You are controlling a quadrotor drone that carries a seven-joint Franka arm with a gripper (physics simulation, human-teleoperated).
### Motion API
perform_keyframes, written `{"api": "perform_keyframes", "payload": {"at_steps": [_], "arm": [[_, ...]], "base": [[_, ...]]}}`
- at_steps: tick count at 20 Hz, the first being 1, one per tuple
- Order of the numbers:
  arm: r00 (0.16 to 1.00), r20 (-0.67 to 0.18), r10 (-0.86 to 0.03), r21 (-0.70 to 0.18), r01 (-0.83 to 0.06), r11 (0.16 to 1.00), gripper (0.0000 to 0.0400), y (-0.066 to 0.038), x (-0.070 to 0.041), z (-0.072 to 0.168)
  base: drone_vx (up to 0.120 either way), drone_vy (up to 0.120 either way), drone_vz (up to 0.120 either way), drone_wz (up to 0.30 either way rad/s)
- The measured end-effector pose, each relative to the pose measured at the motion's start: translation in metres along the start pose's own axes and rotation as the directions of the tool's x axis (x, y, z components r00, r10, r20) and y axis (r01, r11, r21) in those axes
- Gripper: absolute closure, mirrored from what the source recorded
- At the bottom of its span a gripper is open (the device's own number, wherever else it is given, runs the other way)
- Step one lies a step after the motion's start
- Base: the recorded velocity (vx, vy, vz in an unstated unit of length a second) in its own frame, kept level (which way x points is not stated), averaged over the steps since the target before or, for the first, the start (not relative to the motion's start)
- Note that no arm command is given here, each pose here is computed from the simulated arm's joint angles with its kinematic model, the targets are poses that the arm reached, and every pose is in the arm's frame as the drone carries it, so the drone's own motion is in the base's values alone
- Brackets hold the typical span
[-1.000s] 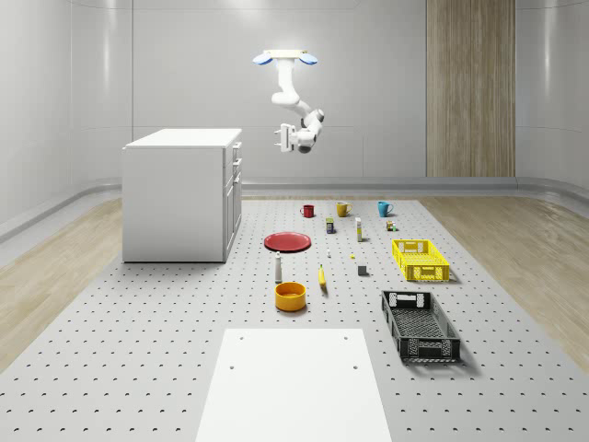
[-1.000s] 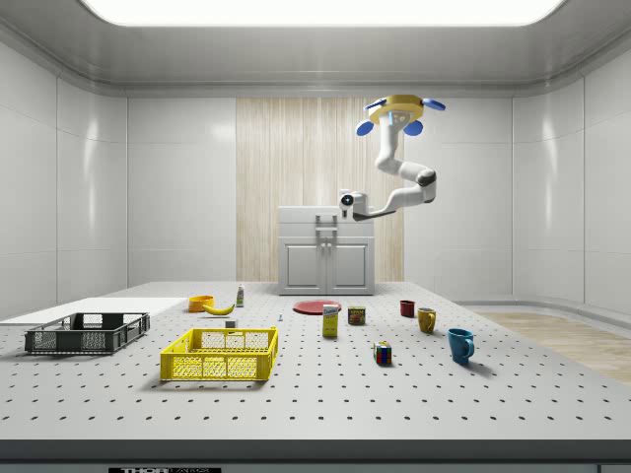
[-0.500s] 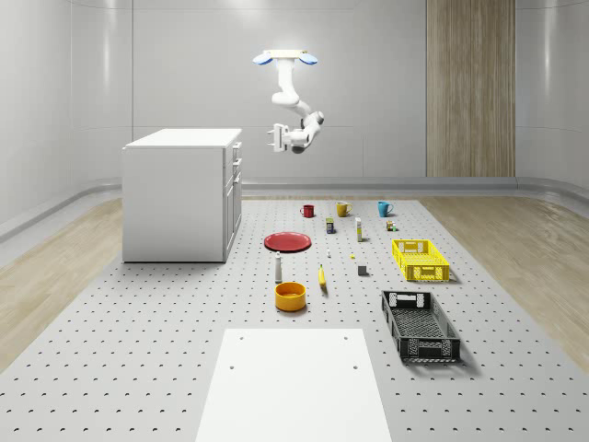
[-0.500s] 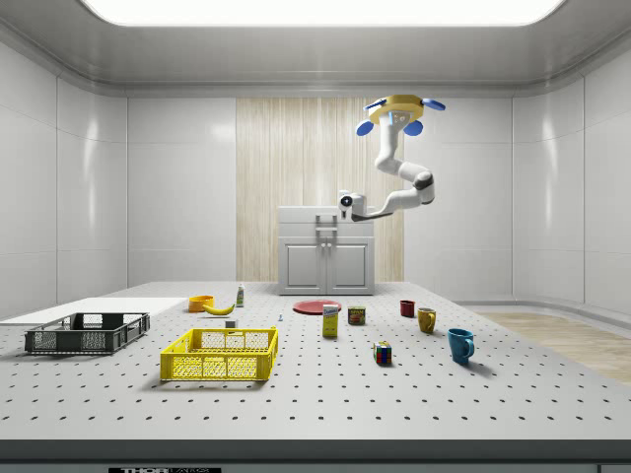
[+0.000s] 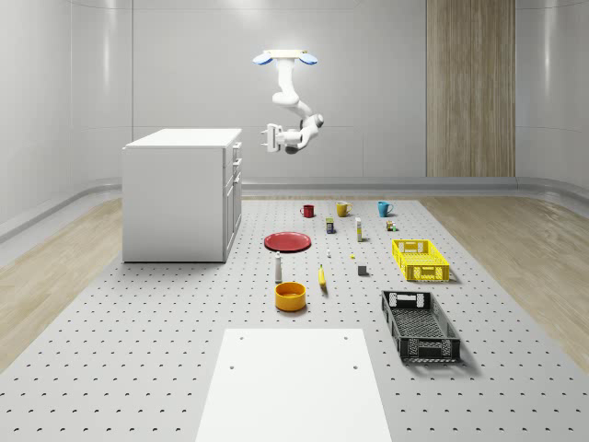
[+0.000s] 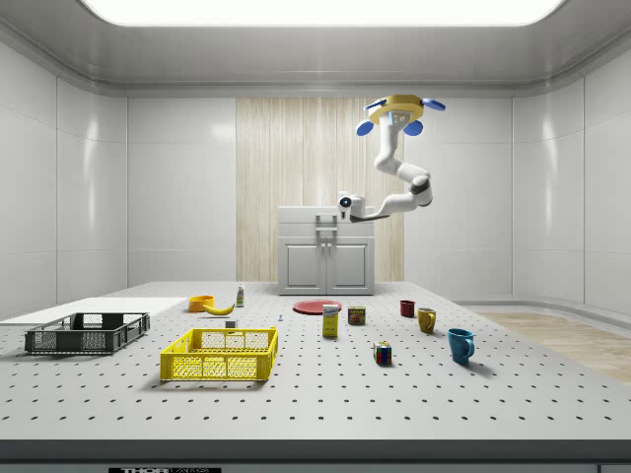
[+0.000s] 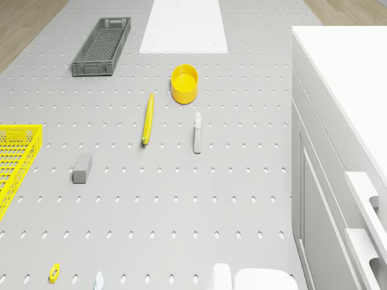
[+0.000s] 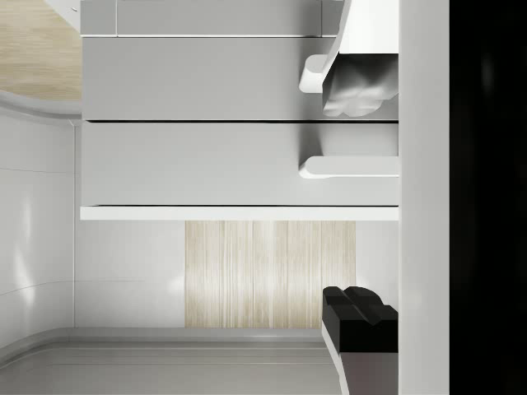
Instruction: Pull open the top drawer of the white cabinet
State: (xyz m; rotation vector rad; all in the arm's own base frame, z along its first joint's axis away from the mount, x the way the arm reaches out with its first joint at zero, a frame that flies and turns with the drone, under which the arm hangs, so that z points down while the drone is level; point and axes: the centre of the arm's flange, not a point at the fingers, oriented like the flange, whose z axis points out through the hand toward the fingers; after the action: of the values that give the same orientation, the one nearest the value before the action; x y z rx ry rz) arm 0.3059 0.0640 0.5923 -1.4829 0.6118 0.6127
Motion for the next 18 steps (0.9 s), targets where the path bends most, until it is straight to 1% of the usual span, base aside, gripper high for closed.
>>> {"api": "perform_keyframes", "payload": {"at_steps": [10,18], "arm": [[1.000,0.000,0.000,0.000,0.000,1.000,0.0095,0.000,0.000,0.041],[1.000,0.001,0.000,0.000,0.000,1.000,0.0095,-0.012,-0.012,0.053]], "base": [[0.000,0.000,0.000,0.000],[0.000,0.000,0.000,0.000]]}}
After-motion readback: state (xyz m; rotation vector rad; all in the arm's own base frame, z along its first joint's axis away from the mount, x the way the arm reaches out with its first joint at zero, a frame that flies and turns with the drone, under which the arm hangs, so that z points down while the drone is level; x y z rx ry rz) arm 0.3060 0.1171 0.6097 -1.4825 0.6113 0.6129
